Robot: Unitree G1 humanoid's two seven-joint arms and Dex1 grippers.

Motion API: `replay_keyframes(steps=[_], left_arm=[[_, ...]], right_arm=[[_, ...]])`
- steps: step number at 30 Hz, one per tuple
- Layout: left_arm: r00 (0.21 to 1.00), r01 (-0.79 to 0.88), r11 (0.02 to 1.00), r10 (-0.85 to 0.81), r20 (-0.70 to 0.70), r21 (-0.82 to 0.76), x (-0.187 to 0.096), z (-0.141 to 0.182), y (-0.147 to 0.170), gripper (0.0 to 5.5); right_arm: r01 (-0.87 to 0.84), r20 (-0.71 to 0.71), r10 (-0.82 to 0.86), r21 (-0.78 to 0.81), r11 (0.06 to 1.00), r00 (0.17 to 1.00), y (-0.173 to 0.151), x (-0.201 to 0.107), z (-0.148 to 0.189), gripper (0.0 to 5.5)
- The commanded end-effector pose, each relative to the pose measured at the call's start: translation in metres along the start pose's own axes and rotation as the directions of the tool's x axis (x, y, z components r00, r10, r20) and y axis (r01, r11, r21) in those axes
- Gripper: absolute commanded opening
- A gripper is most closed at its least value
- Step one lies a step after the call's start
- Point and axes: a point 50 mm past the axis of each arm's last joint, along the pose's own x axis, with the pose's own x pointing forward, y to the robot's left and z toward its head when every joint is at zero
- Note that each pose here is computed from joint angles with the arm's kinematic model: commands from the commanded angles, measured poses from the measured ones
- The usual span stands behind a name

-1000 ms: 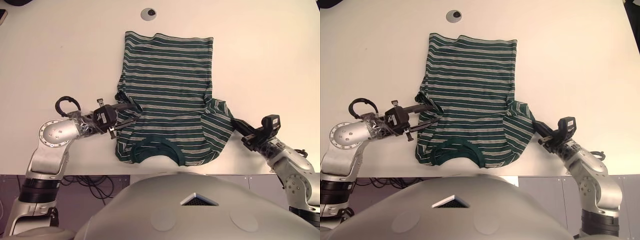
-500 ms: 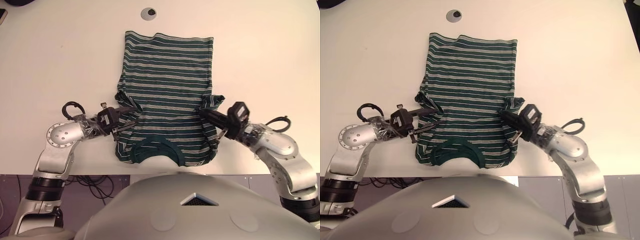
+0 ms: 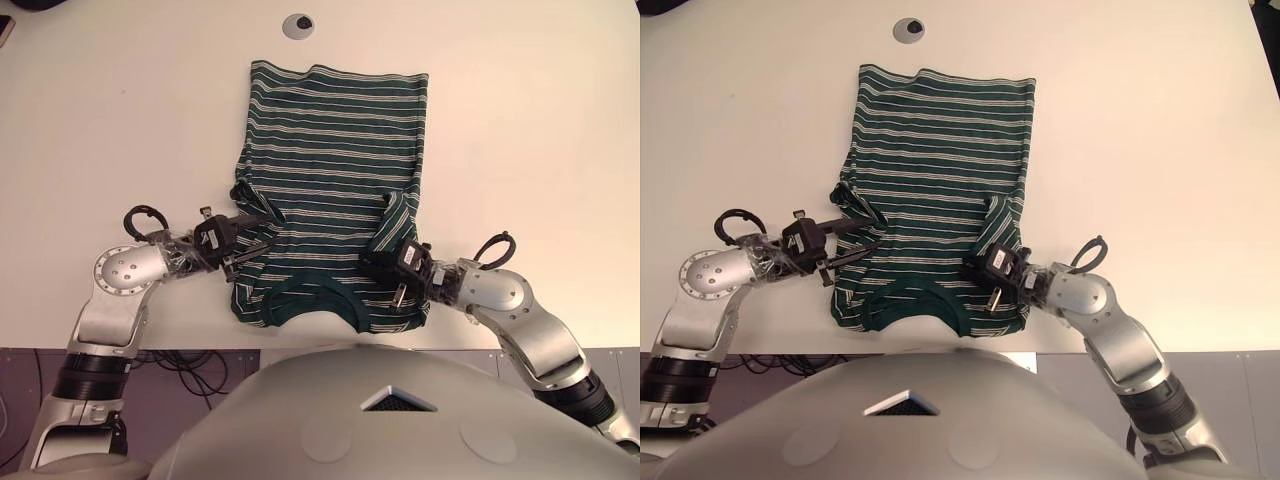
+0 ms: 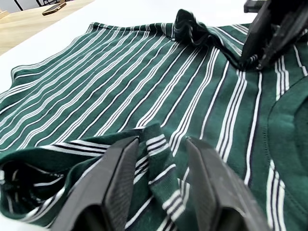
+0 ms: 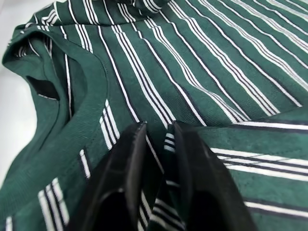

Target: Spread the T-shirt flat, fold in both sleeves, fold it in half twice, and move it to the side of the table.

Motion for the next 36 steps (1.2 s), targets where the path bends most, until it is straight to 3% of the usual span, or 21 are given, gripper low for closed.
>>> replay_keyframes(steps=[1,5,8,10,14,19,22,26,30,34,36], left_arm=[[1.000,-0.009,1.000,0.009,-0.016,0.014,0.000,-0.003,0.002,1.75],[0.994,-0.053,0.996,0.059,-0.092,0.070,-0.001,-0.015,0.010,1.75],[0.991,-0.041,0.994,0.054,-0.126,0.102,-0.009,-0.016,0.011,1.89],[0.988,-0.015,0.993,0.033,-0.153,0.116,-0.023,-0.013,0.011,2.17],[0.982,-0.012,0.996,0.028,-0.187,0.086,-0.054,-0.011,0.008,2.92],[0.991,0.002,1.000,-0.003,-0.131,-0.005,-0.077,0.000,-0.003,3.70],[0.963,0.030,0.998,-0.015,-0.271,0.053,-0.086,-0.008,-0.009,4.19],[0.893,0.192,0.956,-0.076,-0.443,0.222,-0.080,-0.020,-0.015,4.23],[0.873,0.320,0.907,-0.170,-0.458,0.274,-0.064,-0.023,-0.026,4.23],[0.826,0.461,0.830,-0.272,-0.494,0.314,-0.050,-0.030,-0.036,4.26],[0.803,0.514,0.794,-0.312,-0.507,0.325,-0.045,-0.031,-0.039,3.93]], right_arm=[[-0.005,0.081,0.002,0.037,0.999,0.997,-0.001,-0.003,0.011,1.73],[-0.073,0.212,0.063,0.038,0.997,0.975,0.006,-0.016,0.027,2.47],[-0.161,0.333,0.169,-0.051,0.986,0.928,0.020,-0.039,0.045,2.54],[-0.177,0.329,0.213,-0.139,0.974,0.920,0.028,-0.060,0.048,2.54],[-0.076,0.152,0.114,-0.238,0.968,0.982,0.019,-0.094,0.030,2.54],[-0.017,-0.133,-0.037,-0.387,0.922,0.990,0.004,-0.110,-0.007,3.39],[-0.044,-0.237,-0.091,-0.509,0.860,0.967,0.003,-0.104,-0.022,3.78],[-0.077,-0.268,-0.127,-0.639,0.765,0.955,-0.001,-0.091,-0.034,3.78],[-0.109,-0.217,-0.058,-0.683,0.722,0.975,0.003,-0.074,-0.032,3.78],[-0.186,-0.244,0.016,-0.692,0.697,0.970,0.011,-0.070,-0.036,2.93],[-0.229,-0.273,0.045,-0.693,0.683,0.961,0.012,-0.070,-0.038,2.59]])
